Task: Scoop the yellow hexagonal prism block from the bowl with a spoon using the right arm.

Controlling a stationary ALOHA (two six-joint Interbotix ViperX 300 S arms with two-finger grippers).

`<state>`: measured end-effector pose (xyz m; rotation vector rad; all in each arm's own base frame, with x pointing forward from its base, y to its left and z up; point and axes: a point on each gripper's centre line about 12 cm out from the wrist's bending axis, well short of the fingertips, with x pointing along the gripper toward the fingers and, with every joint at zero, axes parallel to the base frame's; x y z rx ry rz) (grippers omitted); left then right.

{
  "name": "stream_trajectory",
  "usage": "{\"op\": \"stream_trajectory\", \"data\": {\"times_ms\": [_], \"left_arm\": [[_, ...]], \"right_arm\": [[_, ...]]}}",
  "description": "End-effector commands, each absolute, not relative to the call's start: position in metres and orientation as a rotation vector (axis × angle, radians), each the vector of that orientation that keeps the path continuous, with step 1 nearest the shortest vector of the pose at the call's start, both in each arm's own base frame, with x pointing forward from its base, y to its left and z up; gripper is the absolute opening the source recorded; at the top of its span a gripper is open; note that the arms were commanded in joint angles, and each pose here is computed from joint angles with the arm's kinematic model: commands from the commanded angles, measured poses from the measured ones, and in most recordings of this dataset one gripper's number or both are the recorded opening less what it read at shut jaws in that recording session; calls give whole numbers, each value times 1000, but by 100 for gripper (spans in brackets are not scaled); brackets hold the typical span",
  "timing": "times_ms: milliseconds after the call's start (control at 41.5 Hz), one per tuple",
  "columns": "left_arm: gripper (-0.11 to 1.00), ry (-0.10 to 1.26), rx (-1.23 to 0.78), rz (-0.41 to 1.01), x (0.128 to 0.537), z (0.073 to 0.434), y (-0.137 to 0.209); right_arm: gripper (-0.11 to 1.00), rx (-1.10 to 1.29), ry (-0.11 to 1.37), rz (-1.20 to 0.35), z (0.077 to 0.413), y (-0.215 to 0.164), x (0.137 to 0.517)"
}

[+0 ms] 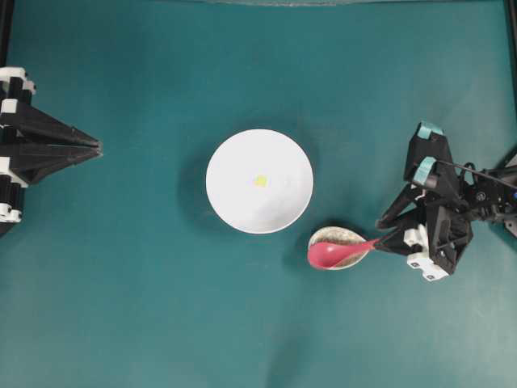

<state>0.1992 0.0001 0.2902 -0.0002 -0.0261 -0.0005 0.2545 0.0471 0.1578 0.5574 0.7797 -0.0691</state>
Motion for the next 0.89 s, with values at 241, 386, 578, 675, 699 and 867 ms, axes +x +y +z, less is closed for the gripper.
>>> {"op": "stream_trajectory", "data": {"times_ms": [241, 386, 578, 675, 699, 867], "left_arm": [[13, -49, 1, -1, 201, 300, 0], [13, -48, 1, -1, 202, 299, 0], [13, -41, 1, -1, 202, 299, 0], [13, -32, 0, -1, 202, 297, 0], [13, -29, 1, -1, 202, 297, 0], [13, -15, 1, -1, 202, 295, 0]], "right_arm": [[57, 411, 721, -2, 171, 47, 262], [57, 294, 645, 61, 176, 49, 266], [56, 208, 507, 165, 176, 55, 268], [56, 209, 449, 204, 171, 58, 265], [56, 207, 437, 212, 170, 58, 265], [55, 175, 342, 252, 158, 59, 257]]}}
